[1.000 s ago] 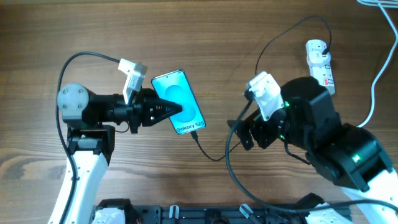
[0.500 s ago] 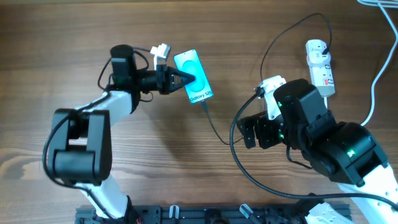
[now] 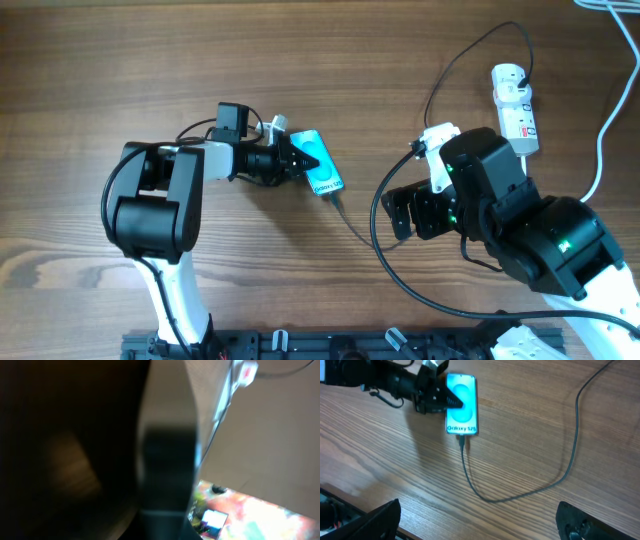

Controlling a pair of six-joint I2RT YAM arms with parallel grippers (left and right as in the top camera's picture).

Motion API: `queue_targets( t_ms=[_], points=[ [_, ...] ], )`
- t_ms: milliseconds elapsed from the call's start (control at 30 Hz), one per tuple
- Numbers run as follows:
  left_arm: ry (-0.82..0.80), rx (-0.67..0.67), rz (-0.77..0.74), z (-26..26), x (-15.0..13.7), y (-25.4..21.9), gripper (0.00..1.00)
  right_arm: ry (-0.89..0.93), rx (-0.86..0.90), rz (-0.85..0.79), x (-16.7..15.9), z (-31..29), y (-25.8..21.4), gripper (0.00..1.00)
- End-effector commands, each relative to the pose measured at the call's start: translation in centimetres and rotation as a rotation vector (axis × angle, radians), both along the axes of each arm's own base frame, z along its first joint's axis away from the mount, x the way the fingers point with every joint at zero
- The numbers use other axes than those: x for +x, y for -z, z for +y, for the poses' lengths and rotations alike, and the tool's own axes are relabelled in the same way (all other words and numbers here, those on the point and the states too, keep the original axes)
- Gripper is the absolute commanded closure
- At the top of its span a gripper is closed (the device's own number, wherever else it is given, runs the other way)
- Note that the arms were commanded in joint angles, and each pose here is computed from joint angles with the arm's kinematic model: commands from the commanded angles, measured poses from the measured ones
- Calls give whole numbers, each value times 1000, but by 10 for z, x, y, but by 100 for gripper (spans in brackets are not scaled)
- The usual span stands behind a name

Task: Plug charger to phone and switch on socket
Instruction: 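Lower the phone flat onto the table with the left gripper and release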

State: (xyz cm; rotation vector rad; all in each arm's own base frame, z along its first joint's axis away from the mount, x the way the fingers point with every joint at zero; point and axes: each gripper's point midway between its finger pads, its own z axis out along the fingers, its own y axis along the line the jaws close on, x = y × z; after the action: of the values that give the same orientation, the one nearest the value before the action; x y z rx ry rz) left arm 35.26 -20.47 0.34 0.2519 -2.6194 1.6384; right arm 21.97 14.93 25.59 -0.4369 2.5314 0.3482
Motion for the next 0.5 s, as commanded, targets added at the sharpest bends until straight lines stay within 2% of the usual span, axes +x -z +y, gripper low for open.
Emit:
queue_targets(
  t_ms=[0, 100, 200, 333, 467],
  points=[
    [85, 144, -154, 5, -1, 19, 96, 25, -10, -4, 3, -3, 0, 0],
    [130, 149, -258, 4, 7, 14, 95, 25, -10, -4, 3, -3, 0, 0],
    [113, 219, -254, 11, 10, 24, 91, 25, -10, -4, 3, -3, 0, 0],
    [104, 245, -220, 15, 8, 28, 72, 27, -8, -3, 3, -3, 0, 0],
    [104, 246, -216, 15, 7, 28, 65, 26, -9, -3, 3, -3, 0, 0]
  ],
)
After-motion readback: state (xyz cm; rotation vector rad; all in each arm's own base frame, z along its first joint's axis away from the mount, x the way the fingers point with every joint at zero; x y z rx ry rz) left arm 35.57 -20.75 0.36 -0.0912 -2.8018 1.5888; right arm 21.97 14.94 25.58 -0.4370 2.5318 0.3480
